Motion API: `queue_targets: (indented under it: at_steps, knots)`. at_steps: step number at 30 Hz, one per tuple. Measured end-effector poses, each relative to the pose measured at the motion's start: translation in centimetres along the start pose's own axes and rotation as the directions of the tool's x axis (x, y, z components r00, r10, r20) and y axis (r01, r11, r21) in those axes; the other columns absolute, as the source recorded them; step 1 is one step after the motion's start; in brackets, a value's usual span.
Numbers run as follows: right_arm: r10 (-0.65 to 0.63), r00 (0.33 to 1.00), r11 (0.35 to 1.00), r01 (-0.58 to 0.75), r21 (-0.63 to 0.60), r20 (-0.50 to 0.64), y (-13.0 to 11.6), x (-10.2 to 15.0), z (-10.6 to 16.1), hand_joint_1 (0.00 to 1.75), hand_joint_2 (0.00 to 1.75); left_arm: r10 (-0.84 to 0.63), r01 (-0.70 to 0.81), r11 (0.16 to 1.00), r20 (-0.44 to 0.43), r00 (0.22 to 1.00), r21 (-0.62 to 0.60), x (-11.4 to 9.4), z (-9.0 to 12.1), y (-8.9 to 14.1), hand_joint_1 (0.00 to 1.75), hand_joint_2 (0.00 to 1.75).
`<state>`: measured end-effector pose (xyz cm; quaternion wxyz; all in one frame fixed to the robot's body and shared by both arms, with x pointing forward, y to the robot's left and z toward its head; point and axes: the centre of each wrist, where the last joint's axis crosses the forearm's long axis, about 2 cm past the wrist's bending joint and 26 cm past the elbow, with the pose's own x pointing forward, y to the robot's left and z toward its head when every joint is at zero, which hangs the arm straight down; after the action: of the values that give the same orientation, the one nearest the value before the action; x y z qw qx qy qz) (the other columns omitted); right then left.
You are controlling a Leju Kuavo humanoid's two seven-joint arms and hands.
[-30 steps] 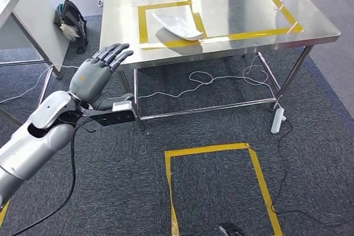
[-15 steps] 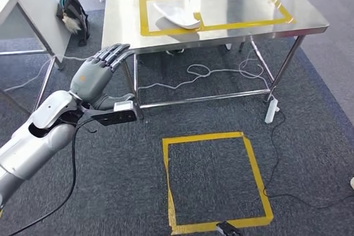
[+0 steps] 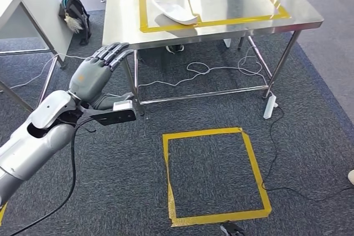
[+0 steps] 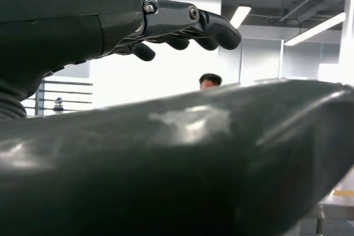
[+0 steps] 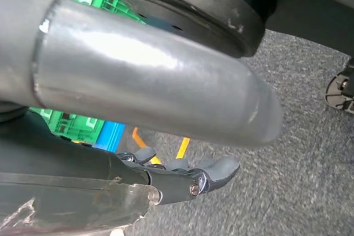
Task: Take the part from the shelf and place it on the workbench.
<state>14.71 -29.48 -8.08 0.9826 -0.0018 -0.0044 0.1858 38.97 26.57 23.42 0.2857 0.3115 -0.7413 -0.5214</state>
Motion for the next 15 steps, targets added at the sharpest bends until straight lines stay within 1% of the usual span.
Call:
queue_targets:
  at_steps: [5, 9, 12, 15]
  knots:
    - [0.006, 1.0, 1.0, -0.006, -0.008, 0.005, 0.0, 0.2, 0.1, 0.0, 0.0, -0.007, 0.007, 1.0, -0.003, 1.0, -0.005, -0.2, 0.1, 0.1, 0.0, 0.0]
    - [0.009, 1.0, 1.0, -0.009, -0.008, 0.002, 0.1, 0.0, 0.0, 0.0, 0.0, -0.002, 0.002, 1.0, -0.01, 1.0, -0.028, 0.0, 0.4, -0.4, 0.0, 0.0]
    - [0.007, 1.0, 1.0, -0.007, -0.009, 0.001, 0.1, 0.0, 0.0, 0.0, 0.0, 0.0, -0.002, 0.999, -0.03, 1.0, -0.046, 0.0, 0.8, -0.8, 0.0, 0.0]
    - [0.003, 1.0, 1.0, -0.002, -0.011, 0.011, 0.1, -0.1, 0.0, 0.0, 0.0, -0.012, 0.008, 0.998, -0.064, 0.998, -0.069, -0.5, 1.4, -1.0, 0.0, 0.0]
